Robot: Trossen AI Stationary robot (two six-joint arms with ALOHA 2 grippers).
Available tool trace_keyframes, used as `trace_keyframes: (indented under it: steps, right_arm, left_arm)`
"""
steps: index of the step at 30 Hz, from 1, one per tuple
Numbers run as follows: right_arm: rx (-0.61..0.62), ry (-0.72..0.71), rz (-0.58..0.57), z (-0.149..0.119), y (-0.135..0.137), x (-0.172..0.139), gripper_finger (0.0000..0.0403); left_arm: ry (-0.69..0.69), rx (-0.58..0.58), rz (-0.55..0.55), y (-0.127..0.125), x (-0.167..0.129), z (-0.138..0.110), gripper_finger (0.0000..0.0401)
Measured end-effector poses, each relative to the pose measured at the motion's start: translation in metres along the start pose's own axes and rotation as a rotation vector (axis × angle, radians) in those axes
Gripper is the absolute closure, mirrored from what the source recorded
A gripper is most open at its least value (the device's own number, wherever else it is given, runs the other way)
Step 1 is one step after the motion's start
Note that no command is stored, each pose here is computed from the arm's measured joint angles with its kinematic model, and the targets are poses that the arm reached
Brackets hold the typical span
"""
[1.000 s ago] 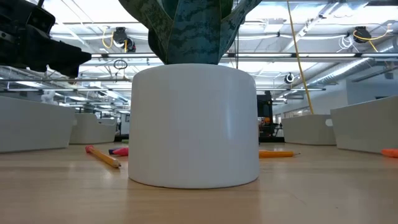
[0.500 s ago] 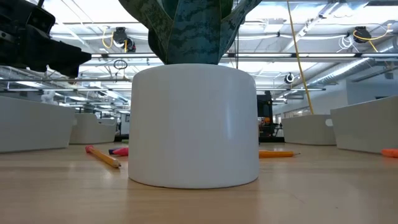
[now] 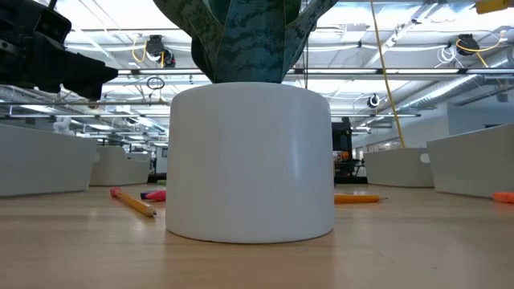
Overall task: Sort crayons/erasers/pens/pencils in bins
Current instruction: Put the blue crayon into the bottom right gray bin
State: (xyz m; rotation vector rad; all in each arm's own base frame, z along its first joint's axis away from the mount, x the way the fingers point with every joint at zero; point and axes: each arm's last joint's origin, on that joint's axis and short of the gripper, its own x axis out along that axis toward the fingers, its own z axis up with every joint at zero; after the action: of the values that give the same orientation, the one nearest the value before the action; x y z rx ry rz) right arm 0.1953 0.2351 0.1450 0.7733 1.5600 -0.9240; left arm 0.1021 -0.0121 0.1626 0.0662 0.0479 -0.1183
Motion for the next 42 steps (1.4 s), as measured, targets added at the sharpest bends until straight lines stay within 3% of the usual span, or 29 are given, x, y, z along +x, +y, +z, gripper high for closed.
trace_keyframes:
  steps: [10,26,42]
  right_arm:
    - [0.014,-0.032,0.133,0.000,-0.002,-0.020,0.0275]
    - [0.020,-0.001,0.126,0.007,-0.008,0.013,0.0278]
    - [0.053,-0.032,0.045,0.013,-0.017,0.021,0.0381]
  left_arm:
    - [0.000,0.000,0.000,0.000,0.000,0.000,0.0267]
    - [0.000,0.000,0.000,0.000,0.000,0.000,0.0268]
    - [-0.001,0.000,0.000,0.000,0.000,0.000,0.0268]
